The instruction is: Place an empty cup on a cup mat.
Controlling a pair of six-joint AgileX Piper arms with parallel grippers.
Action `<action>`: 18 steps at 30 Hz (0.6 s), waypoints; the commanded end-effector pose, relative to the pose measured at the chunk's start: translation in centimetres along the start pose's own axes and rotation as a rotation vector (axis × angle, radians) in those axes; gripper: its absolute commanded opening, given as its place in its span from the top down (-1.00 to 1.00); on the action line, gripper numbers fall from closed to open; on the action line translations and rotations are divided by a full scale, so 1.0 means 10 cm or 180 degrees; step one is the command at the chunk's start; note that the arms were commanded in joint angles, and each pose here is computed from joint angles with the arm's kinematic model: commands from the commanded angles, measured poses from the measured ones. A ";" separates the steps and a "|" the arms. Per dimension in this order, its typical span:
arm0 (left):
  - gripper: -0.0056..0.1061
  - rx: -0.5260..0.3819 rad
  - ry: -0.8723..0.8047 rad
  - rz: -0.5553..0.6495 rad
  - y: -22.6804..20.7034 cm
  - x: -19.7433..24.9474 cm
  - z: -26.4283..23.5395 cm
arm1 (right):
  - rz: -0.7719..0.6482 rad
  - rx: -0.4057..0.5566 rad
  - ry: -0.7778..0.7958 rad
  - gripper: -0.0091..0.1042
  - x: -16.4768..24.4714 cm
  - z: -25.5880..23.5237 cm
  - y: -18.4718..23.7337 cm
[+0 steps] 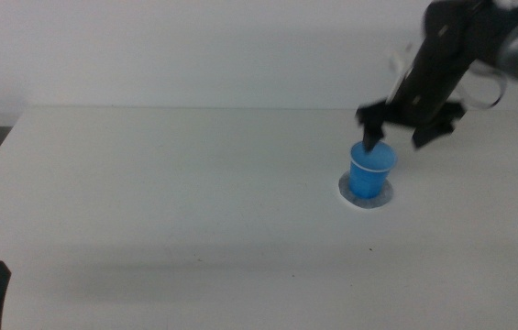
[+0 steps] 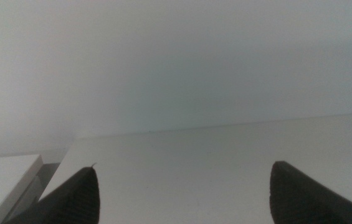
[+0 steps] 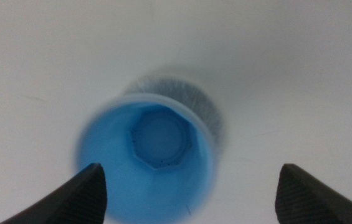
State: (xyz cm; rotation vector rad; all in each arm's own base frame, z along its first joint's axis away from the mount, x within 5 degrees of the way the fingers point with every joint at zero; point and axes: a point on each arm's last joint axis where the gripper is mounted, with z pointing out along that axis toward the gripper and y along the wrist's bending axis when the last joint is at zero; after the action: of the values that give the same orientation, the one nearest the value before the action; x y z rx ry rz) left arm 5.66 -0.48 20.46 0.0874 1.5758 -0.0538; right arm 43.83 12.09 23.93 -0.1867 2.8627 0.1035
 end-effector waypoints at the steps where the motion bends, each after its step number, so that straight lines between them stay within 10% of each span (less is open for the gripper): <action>1: -0.78 0.0006 -0.0030 -0.0031 0.00 -0.01 0.00 | 0.0022 -0.0010 -0.0369 -0.66 0.01 -0.59 -0.15; 8: -0.78 0.0006 -0.0030 -0.0031 0.00 -0.01 0.00 | 0.0170 0.0033 -0.1284 -0.66 0.48 -1.89 -0.53; 18: -0.78 0.0006 -0.0030 -0.0031 0.00 -0.01 0.00 | 0.0267 -0.0009 -0.2396 -0.66 1.92 -1.83 -0.56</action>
State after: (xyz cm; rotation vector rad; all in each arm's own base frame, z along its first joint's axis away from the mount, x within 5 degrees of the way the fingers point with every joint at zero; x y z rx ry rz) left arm 5.66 -0.48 20.46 0.0874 1.5758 -0.0538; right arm 23.17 3.00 35.97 -0.0286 2.2225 0.1455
